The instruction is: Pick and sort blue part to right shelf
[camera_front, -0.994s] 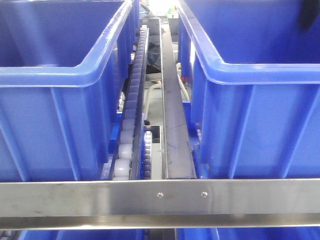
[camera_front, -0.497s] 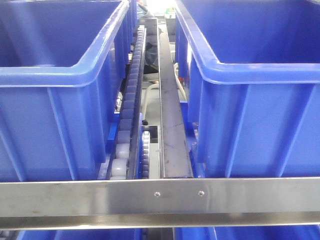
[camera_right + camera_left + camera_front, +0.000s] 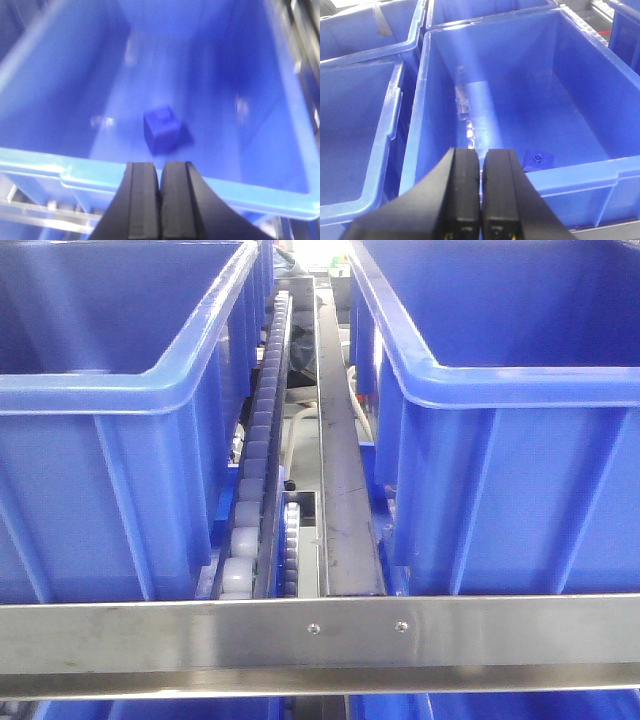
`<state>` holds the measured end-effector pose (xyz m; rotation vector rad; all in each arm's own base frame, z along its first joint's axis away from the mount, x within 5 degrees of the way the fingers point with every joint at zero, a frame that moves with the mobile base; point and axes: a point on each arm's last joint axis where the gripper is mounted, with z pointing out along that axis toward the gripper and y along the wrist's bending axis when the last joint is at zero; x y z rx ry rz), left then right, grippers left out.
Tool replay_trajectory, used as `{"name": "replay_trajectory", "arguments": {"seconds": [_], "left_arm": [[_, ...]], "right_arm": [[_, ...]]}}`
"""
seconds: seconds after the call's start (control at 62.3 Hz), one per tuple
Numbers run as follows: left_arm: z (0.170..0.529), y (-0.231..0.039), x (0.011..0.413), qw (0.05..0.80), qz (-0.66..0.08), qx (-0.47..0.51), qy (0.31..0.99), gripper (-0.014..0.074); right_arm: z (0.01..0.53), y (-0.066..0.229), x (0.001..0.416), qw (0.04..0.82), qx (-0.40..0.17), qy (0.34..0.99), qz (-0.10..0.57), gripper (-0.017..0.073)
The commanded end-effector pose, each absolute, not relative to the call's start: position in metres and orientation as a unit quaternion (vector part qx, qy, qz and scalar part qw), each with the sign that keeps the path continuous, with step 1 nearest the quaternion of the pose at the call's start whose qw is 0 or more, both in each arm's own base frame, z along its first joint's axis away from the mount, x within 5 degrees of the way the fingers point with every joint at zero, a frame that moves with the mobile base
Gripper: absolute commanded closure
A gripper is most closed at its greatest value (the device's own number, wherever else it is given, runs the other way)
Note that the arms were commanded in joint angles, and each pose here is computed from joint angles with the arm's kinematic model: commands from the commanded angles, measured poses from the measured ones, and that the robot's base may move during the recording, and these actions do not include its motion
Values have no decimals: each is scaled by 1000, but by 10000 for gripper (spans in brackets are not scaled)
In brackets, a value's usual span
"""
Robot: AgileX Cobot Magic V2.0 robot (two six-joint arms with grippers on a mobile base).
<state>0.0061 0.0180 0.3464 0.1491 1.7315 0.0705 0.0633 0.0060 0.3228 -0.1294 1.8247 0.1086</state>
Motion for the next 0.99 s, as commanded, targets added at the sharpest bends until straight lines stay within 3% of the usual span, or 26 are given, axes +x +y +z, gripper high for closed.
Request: {"name": "replay_trajectory", "arguments": {"seconds": [0.0,0.77,0.978], "left_arm": [[360,17,7,676,26,68,733,470],[358,11,5,682,8,34,731,470],[329,3,15,727,-7,-18,686,470]], "right_arm": [[340,7,64,659,-68,748,48,524],[340,7,64,657,-68,749,48,524],[340,7,64,657,-68,749,48,524]]}}
